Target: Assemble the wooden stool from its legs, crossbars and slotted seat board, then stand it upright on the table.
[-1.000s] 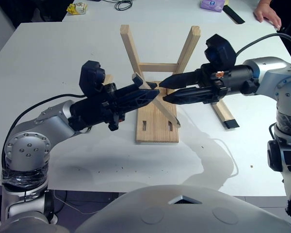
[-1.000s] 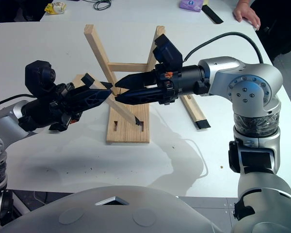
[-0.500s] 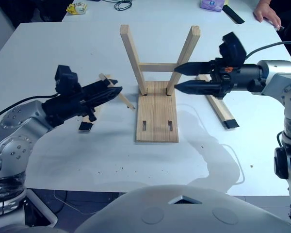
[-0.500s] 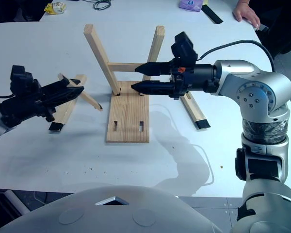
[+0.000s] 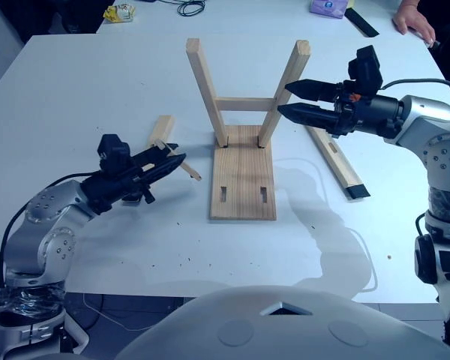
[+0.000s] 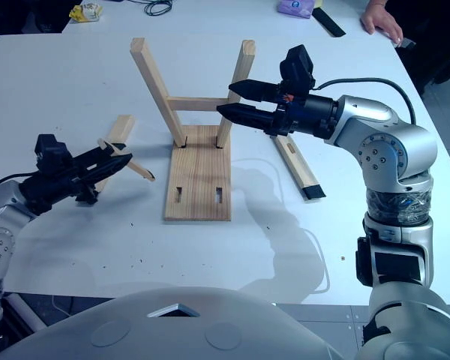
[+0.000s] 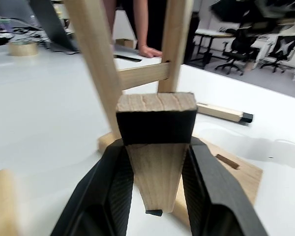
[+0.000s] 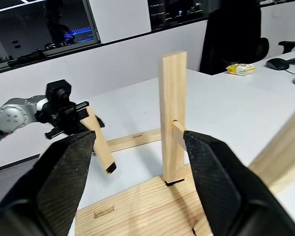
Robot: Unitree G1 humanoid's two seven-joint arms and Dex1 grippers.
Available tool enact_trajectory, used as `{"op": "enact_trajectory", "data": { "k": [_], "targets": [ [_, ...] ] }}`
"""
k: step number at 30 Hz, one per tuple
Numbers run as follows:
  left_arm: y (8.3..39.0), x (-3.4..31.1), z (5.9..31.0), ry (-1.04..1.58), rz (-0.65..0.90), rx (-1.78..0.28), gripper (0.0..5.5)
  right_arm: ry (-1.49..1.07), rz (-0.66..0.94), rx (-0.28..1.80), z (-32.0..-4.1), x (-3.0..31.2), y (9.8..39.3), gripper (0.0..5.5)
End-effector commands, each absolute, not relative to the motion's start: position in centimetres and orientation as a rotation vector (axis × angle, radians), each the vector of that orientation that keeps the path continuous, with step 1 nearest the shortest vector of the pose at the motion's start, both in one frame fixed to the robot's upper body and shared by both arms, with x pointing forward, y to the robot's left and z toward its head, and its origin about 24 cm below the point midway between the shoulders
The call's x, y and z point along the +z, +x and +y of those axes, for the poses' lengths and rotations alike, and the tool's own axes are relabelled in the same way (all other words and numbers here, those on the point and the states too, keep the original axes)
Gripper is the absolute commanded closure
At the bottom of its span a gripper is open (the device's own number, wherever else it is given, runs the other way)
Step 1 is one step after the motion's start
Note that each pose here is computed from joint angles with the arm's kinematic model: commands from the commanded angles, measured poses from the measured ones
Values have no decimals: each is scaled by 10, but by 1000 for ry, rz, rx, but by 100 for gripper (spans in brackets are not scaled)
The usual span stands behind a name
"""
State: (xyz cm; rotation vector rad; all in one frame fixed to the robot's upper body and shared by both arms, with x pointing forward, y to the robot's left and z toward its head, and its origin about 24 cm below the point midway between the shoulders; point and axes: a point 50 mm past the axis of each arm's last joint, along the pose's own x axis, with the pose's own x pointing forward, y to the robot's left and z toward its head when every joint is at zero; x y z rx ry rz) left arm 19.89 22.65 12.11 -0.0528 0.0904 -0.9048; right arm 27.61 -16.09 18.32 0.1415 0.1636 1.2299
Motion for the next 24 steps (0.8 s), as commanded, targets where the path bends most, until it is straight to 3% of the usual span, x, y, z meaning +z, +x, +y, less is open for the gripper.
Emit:
{"op": "enact_trajectory", "data": {
  "k": [1,8,13,19,24],
  "targets": [
    [206,122,239,50,71,-798,419,123,159,1208,-164,179,276,220],
    [221,125,300,274,103,-599,419,134,161,1198,-163,173,271,220],
    [229,118,329,331,143,-542,419,135,152,1203,-161,172,270,220],
    [240,106,327,276,113,-560,419,142,155,1206,-158,169,268,220],
    [244,116,323,243,25,-541,419,139,156,1228,-155,171,271,220]
  ]
}}
